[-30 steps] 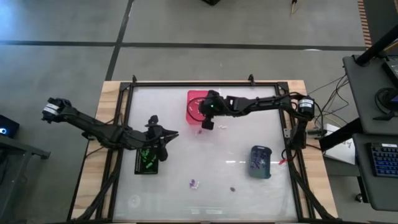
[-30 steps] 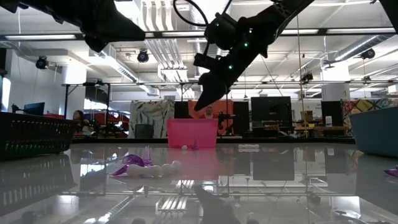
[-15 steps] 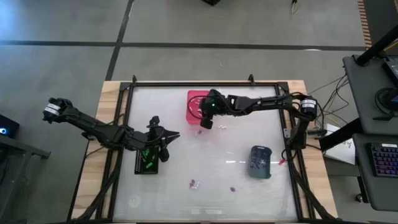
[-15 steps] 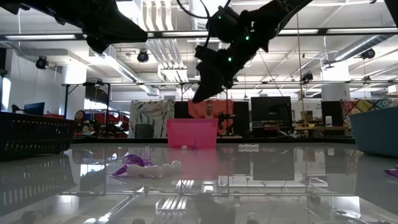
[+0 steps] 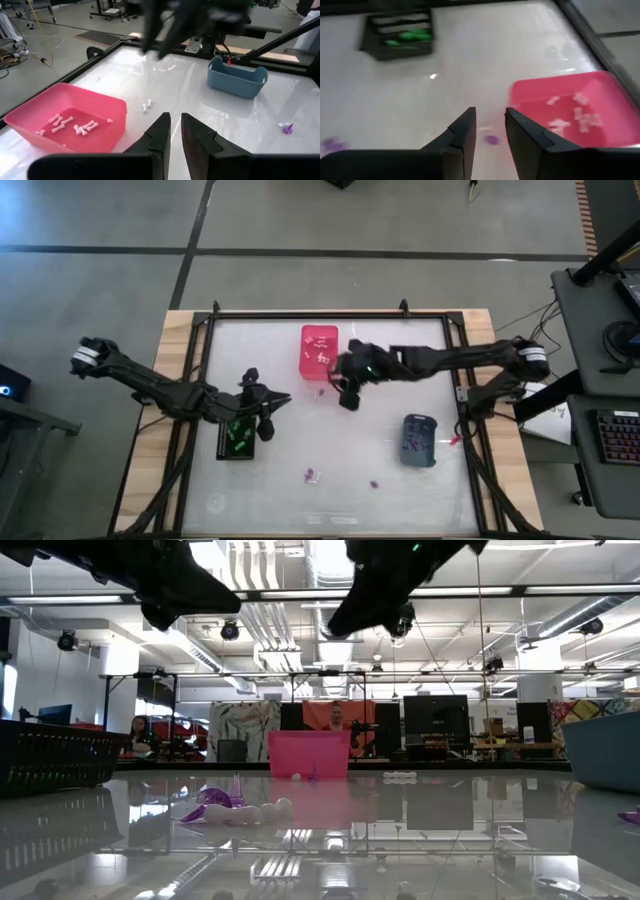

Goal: Sort Halloween decoration
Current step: Put the witch hat toy into the blue bin

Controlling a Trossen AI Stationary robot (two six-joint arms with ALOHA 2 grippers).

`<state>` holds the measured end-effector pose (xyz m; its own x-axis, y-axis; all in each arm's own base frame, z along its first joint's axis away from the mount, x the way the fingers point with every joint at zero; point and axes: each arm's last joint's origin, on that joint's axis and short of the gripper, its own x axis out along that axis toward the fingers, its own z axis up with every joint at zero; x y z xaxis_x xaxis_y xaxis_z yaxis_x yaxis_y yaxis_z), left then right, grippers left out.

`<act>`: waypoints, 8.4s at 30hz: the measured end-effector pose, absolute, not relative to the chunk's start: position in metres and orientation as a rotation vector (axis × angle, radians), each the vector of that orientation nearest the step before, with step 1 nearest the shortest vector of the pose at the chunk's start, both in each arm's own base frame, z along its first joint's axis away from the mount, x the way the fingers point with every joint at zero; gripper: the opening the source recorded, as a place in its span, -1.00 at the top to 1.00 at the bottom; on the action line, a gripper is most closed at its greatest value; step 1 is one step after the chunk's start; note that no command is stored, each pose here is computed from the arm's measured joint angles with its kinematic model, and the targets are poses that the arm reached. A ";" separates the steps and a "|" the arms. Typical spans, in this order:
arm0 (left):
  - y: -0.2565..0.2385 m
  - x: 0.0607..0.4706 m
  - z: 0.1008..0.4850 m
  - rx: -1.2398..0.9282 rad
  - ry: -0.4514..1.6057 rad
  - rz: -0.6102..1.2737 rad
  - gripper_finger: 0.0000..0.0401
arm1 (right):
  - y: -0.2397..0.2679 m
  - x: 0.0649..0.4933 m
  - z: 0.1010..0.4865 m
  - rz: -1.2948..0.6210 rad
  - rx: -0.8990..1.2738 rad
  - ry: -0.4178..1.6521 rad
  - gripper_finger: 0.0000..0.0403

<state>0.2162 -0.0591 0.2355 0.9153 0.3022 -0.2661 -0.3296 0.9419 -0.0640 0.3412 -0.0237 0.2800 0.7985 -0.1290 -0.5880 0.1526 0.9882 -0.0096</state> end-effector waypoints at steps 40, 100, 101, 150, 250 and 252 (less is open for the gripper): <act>-0.089 0.314 0.148 0.078 0.479 0.435 0.86 | 0.105 0.274 0.257 -0.152 0.054 0.548 0.60; -0.040 0.341 0.083 0.082 0.412 0.732 0.47 | 0.103 0.273 0.245 -0.146 -0.014 0.584 0.61; -0.040 0.341 0.083 0.080 0.412 0.731 0.47 | 0.103 0.273 0.245 -0.146 -0.014 0.584 0.61; -0.044 0.356 0.113 0.052 0.342 0.658 1.00 | 0.103 0.263 0.247 -0.134 -0.022 0.599 0.61; -0.149 0.531 0.165 -0.030 -0.115 0.187 1.00 | 0.130 0.139 0.304 0.509 -0.021 0.148 0.61; -0.148 0.535 0.160 -0.022 -0.095 0.190 1.00 | 0.130 0.139 0.304 0.509 -0.021 0.149 0.61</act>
